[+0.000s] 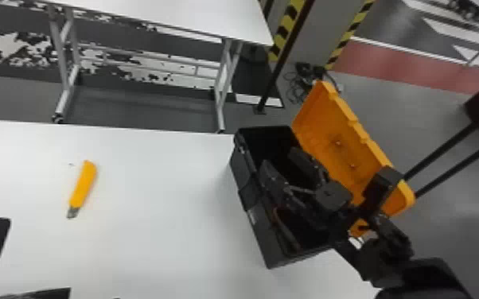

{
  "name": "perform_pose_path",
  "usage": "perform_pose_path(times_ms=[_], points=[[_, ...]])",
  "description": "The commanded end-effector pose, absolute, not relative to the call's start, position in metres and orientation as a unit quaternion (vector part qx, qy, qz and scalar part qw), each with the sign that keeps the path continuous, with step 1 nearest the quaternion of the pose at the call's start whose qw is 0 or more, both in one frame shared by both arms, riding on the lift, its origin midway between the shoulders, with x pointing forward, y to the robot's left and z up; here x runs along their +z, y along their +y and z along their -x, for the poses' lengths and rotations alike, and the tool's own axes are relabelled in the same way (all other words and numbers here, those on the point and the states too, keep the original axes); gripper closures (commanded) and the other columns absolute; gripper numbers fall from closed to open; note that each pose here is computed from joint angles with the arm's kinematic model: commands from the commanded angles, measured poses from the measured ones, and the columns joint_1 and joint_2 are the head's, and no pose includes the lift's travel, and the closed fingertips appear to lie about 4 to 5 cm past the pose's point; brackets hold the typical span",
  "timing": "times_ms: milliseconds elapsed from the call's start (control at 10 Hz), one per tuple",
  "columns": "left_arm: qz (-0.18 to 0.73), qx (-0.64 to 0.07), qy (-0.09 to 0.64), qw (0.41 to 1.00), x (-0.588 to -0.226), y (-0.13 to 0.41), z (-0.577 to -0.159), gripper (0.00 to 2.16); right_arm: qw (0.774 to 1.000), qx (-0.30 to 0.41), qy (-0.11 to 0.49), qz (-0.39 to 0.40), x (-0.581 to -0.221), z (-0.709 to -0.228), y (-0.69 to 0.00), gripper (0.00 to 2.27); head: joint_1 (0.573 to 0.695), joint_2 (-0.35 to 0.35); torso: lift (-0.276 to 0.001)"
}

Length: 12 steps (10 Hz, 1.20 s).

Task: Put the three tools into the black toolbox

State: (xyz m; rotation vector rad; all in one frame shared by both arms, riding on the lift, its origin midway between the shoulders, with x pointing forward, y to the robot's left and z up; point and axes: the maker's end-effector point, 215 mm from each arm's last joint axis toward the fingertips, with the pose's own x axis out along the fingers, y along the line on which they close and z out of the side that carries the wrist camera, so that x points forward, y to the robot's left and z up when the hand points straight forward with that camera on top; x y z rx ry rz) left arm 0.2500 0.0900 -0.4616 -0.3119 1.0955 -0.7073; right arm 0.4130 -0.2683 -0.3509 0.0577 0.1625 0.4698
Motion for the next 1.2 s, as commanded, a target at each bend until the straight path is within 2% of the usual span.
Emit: perform_pose_path(times_ms=[0,200,500,700,1100], points=[[0.125,-0.317,0.473,0.813,-0.459,0.103,-0.275,0.03,0.957,0.251,0.109,-0.093,-0.368,-0.403,-0.245,0.07,0.695,-0.318,-0.051],[0.092,-0.289,0.422,0.855,-0.459,0.126,-0.320,0.03,0.944,0.283,0.119,-0.122,-0.369,-0.392,-0.213,0.07,0.695,-0.232,-0.051],[0.062,-0.246,0.387,0.887,-0.453,0.149,-0.374,0.03,0.935,0.300,0.127,-0.137,-0.359,-0.371,-0.191,0.07,0.695,-0.099,-0.051],[0.031,-0.245,0.299,0.922,-0.443,0.153,-0.423,0.03,0.931,0.305,0.136,-0.144,-0.357,-0.359,-0.181,0.08,0.695,-0.058,-0.051],[0.011,-0.214,0.221,0.951,-0.455,0.162,-0.471,0.03,0.917,0.319,0.165,-0.175,-0.361,-0.341,-0.156,0.08,0.695,-0.011,-0.051]])
